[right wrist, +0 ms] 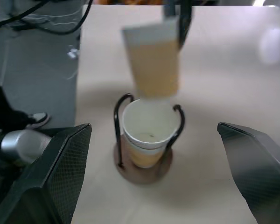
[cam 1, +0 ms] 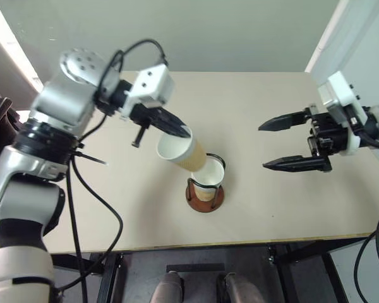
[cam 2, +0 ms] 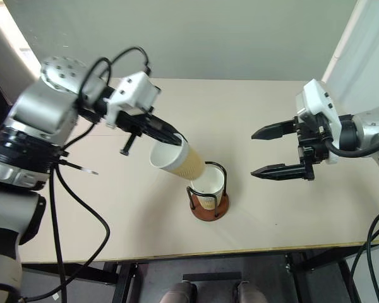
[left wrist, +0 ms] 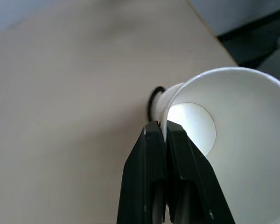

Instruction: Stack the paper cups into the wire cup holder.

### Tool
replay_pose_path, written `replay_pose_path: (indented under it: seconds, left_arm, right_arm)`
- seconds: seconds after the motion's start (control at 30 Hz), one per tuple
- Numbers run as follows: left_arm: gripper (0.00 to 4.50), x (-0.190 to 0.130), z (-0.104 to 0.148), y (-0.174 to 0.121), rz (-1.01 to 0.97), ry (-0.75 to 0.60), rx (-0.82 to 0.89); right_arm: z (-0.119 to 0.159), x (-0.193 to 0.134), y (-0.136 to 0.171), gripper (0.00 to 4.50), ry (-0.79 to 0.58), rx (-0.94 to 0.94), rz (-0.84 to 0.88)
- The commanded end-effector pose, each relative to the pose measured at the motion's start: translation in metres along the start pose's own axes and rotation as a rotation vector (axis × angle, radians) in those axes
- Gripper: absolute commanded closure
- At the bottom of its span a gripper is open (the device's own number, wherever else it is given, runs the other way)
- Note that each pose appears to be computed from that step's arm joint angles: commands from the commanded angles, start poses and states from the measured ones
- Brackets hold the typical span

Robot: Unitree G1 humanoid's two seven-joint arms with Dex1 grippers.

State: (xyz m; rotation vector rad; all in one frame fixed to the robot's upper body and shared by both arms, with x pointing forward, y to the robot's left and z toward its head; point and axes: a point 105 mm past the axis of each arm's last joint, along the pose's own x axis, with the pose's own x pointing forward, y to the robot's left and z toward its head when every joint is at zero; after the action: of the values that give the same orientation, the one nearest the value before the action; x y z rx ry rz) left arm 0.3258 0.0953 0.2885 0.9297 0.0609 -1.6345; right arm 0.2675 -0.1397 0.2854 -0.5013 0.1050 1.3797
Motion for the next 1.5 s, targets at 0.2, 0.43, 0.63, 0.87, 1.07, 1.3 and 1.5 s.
replay_pose_path:
  seconds: [0.2, 0.43, 0.63, 0.87, 1.07, 1.3, 1.5]
  left_arm:
    - [4.46, 0.012, 0.023, 0.011, -0.064, -0.023, 0.134]
    - [4.46, 0.019, 0.034, 0.012, -0.098, -0.032, 0.180]
    - [4.46, 0.039, 0.024, 0.002, -0.179, 0.040, 0.218]
    - [4.46, 0.046, 0.004, 0.001, -0.195, 0.142, 0.242]
    - [4.29, 0.055, 0.014, 0.005, -0.185, 0.102, 0.261]
    - [2.21, 0.053, 0.013, 0.011, -0.148, 0.098, 0.243]
    - [1.53, 0.022, 0.011, 0.023, 0.057, 0.059, 0.151]
  right_arm:
    - [0.008, -0.006, 0.007, 0.00, -0.006, -0.020, -0.062]
    - [0.006, -0.006, 0.008, 0.00, 0.002, -0.014, -0.085]
    - [0.006, -0.004, 0.008, 0.00, 0.006, -0.022, -0.095]
    - [0.005, -0.002, 0.012, 0.00, 0.015, -0.021, -0.105]
    - [0.002, 0.000, 0.010, 0.00, 0.039, -0.034, -0.120]
    - [0.003, 0.006, 0.014, 0.00, 0.066, -0.069, -0.093]
    - [-0.005, 0.010, 0.005, 0.00, 0.081, -0.060, -0.077]
